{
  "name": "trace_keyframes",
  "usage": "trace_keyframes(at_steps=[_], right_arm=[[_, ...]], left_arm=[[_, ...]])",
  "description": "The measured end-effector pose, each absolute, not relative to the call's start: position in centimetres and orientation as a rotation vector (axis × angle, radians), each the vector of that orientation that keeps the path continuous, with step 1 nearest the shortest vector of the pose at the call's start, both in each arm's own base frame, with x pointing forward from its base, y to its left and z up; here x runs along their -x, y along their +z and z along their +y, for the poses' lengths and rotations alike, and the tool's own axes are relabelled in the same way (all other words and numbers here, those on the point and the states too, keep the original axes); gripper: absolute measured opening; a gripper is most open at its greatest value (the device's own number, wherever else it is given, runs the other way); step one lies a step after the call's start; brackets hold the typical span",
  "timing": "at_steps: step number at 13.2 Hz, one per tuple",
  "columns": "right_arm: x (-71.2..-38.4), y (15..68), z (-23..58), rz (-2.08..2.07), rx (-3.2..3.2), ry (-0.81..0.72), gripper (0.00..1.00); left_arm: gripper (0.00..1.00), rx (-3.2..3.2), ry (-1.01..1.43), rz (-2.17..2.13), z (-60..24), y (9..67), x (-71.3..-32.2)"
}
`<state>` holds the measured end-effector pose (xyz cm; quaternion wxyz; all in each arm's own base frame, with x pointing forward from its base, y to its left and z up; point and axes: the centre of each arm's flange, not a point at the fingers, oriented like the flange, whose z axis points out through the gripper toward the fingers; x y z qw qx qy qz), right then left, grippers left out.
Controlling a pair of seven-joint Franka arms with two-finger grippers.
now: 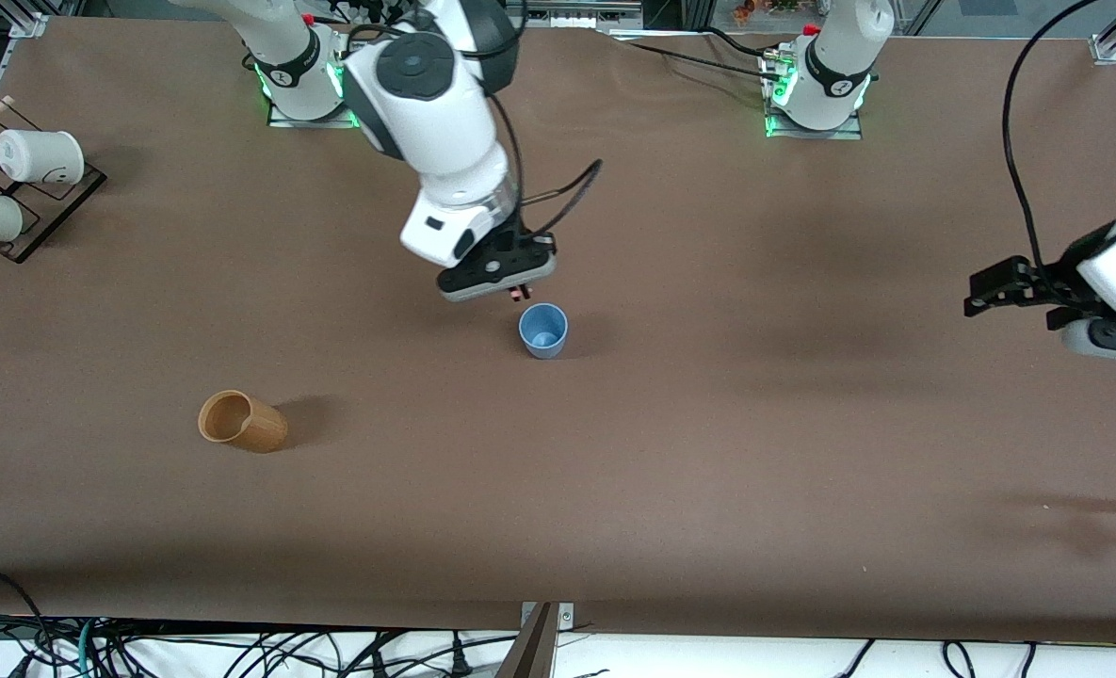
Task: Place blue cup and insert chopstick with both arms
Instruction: 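Open the left gripper and lift it off the blue cup, then lower the pink chopstick into the blue cup with the right gripper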
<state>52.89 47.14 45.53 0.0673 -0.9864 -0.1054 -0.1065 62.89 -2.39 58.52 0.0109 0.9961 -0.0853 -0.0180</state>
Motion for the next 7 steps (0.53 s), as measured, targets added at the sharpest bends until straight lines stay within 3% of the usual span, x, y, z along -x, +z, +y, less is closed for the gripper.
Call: trace_keyframes(at_steps=[7], right_arm=[[-54.6, 41.4, 48.7, -0.339, 3.001, -0.437, 0.08]], left_arm=[[1.0, -3.1, -0.073, -0.201, -3.4, 59.8, -59.1]])
